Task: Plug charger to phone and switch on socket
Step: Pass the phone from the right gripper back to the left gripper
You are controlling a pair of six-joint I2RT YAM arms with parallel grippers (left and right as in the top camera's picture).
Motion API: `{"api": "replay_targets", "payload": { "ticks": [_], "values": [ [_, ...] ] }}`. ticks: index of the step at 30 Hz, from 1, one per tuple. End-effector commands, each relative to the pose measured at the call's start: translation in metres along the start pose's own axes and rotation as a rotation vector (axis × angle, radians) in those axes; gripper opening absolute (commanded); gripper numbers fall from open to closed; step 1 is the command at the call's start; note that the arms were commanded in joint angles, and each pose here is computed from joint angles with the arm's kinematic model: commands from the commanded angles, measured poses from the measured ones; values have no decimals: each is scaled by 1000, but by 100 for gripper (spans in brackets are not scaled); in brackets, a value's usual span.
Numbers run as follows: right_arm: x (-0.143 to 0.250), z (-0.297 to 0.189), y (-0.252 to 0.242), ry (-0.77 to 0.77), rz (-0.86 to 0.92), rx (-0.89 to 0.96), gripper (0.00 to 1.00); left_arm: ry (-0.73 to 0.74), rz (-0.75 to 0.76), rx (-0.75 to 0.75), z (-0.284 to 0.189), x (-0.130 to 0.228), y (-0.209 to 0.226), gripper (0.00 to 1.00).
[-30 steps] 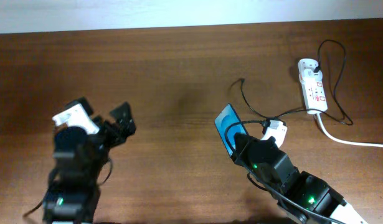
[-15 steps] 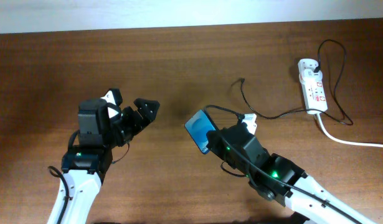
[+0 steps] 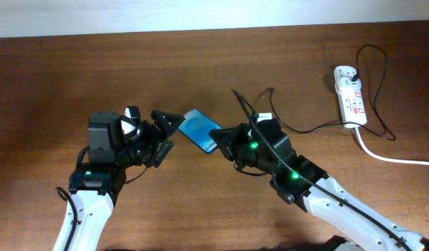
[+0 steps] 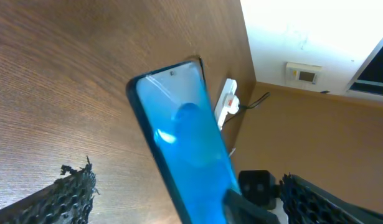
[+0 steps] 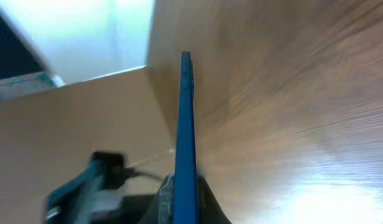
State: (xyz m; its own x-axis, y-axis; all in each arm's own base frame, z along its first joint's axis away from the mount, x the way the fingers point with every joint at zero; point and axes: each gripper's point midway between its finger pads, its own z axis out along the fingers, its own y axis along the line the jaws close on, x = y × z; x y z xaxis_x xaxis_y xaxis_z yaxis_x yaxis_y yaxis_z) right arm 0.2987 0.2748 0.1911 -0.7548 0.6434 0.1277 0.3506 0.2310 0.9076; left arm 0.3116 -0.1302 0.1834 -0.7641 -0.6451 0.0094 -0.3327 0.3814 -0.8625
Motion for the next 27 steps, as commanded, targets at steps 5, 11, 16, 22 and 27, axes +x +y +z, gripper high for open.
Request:
{"api": "replay_targets", "payload": {
  "ticks": [5, 11, 16, 22, 27],
  "values": [
    [19, -6, 38, 105, 81, -130, 4, -40, -44, -14, -1, -7, 2, 99],
    [18, -5, 35, 108, 164, -112, 4, -61, -197, -19, -1, -11, 4, 89],
    [19, 0, 27, 123, 190, -84, 4, -1, -372, -25, 9, 12, -2, 70],
    [27, 0, 25, 168, 195, -72, 4, 9, -477, -28, 10, 16, -3, 52],
    [30, 0, 25, 183, 195, -70, 4, 5, -513, 0, 10, 13, -9, 52]
  ]
}}
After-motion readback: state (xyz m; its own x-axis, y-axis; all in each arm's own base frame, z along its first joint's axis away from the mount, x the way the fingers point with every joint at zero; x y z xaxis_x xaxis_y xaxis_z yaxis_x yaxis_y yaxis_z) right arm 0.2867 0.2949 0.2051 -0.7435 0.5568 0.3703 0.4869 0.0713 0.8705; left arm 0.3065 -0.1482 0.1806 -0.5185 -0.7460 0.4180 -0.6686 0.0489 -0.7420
